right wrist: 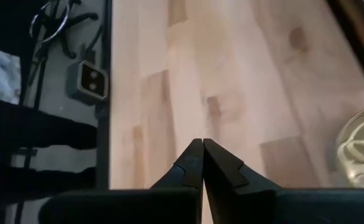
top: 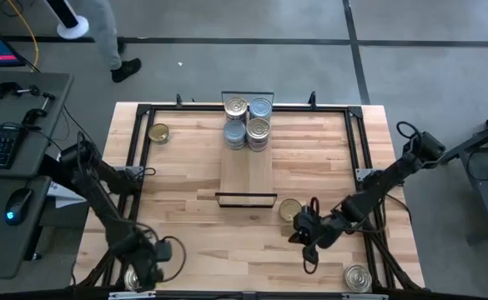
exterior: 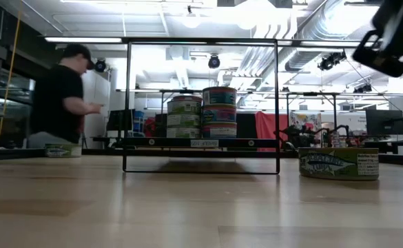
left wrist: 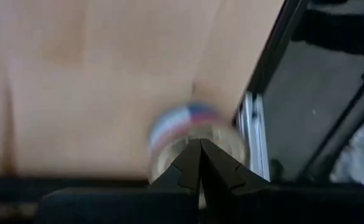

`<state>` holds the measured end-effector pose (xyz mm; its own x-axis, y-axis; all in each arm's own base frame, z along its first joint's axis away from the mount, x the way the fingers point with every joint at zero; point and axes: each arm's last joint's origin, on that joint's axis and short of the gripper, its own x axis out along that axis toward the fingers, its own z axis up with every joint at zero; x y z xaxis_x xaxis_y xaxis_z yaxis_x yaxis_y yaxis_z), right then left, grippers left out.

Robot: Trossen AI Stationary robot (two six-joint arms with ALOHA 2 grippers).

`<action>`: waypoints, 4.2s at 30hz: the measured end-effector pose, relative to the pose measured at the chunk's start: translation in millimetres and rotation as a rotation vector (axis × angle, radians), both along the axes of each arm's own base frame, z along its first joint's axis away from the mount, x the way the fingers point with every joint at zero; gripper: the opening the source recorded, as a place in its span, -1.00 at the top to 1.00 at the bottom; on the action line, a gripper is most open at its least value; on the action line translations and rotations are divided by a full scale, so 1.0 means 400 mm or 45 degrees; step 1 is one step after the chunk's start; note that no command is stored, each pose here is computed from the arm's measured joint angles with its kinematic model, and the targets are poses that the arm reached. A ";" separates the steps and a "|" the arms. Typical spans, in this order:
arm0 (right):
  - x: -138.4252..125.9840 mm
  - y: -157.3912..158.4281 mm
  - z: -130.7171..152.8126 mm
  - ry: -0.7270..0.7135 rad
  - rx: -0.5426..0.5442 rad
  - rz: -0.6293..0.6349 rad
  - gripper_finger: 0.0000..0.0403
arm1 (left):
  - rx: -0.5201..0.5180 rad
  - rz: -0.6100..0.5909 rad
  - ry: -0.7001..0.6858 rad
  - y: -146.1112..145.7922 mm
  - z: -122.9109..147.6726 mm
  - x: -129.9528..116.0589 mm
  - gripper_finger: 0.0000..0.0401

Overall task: Stack canned seafood by type on shelf
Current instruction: Move the pink and blue tuna can to the bottom middle of the table, then stack the pink and blue tuna cans on top of the pink and blue tuna can

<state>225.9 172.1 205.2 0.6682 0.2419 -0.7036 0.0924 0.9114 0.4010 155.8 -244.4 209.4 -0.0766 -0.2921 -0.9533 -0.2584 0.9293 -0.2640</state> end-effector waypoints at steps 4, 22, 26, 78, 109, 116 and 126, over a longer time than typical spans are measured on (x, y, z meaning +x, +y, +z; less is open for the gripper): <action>-0.016 0.021 0.001 -0.002 0.029 -0.012 1.00 | -0.004 0.072 0.120 -0.011 -0.010 -0.033 1.00; -0.030 0.036 0.003 -0.033 0.096 -0.198 1.00 | -0.095 0.245 0.281 -0.031 -0.123 -0.026 1.00; -0.028 0.039 0.006 -0.043 0.116 -0.191 1.00 | -0.081 0.262 0.267 -0.018 -0.138 0.003 1.00; 0.291 0.144 -0.116 0.162 -0.253 -0.048 1.00 | 0.219 -0.004 -1.288 0.187 -0.164 0.310 1.00; 0.325 0.080 -0.136 0.158 -0.371 -0.040 1.00 | 0.211 -0.053 -1.274 0.178 -0.198 0.319 1.00; 0.330 0.068 -0.137 0.159 -0.400 -0.044 1.00 | 0.225 -0.044 -1.286 0.176 -0.201 0.321 1.00; 0.342 0.076 -0.127 0.081 -0.353 -0.047 1.00 | 0.252 -0.066 -1.244 0.178 -0.212 0.313 1.00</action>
<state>362.9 202.3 154.4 0.6254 0.0109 -0.7802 0.1446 0.9810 0.1297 281.1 -173.1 124.8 0.7589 -0.1396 -0.6361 0.0315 0.9835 -0.1782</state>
